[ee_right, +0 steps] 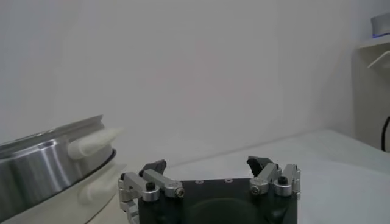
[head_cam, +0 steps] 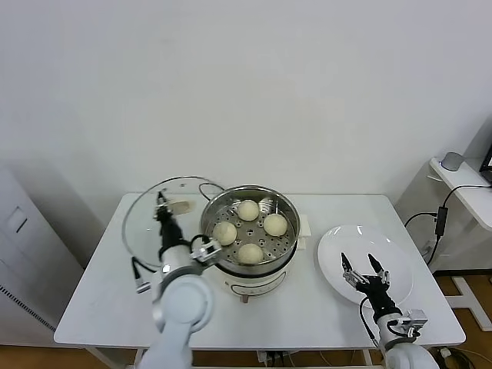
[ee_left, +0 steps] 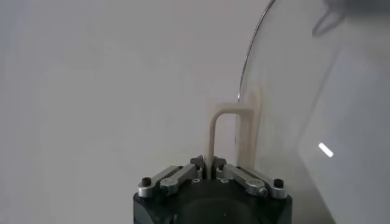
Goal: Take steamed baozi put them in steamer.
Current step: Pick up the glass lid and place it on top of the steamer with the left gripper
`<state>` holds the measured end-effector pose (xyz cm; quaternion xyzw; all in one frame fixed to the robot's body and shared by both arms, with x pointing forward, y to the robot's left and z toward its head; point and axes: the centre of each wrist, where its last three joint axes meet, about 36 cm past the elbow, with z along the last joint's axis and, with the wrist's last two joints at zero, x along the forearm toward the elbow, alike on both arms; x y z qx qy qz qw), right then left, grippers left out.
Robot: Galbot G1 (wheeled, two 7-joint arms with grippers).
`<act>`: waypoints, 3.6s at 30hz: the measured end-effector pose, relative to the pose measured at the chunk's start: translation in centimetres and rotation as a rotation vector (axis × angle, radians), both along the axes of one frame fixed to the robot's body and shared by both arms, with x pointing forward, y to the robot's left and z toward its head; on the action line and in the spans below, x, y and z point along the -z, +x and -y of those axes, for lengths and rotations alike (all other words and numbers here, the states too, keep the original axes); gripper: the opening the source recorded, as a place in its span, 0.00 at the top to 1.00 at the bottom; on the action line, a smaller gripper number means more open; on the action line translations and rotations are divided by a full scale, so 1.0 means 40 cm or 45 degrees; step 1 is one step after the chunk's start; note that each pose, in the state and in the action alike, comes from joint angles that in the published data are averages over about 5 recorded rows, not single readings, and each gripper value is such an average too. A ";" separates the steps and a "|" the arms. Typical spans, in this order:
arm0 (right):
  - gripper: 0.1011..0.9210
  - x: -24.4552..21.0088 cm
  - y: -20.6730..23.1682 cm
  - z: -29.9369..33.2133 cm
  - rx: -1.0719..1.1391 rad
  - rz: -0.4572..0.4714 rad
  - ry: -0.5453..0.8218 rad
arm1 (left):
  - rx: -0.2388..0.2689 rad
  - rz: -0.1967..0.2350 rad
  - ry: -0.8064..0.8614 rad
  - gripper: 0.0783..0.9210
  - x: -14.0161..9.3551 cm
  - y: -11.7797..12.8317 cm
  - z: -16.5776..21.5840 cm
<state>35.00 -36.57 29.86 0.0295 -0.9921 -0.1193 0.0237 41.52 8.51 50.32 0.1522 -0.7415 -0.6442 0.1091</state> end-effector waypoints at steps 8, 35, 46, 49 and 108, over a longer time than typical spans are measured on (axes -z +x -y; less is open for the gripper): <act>0.12 0.005 -0.012 0.001 0.012 -0.010 -0.003 | 0.198 0.008 -0.066 0.93 -0.027 0.004 0.117; 0.12 0.008 -0.012 -0.016 0.021 -0.014 -0.003 | 0.373 -0.065 0.023 0.93 0.074 0.086 0.245; 0.12 0.012 -0.010 -0.015 0.023 -0.014 -0.003 | 0.383 -0.073 0.034 0.93 0.101 0.098 0.254; 0.12 0.013 -0.009 -0.015 0.024 -0.014 -0.003 | 0.382 -0.079 0.040 0.93 0.109 0.098 0.255; 0.12 0.030 -0.001 -0.022 0.026 -0.019 -0.001 | 0.363 -0.083 0.119 0.93 0.181 0.111 0.263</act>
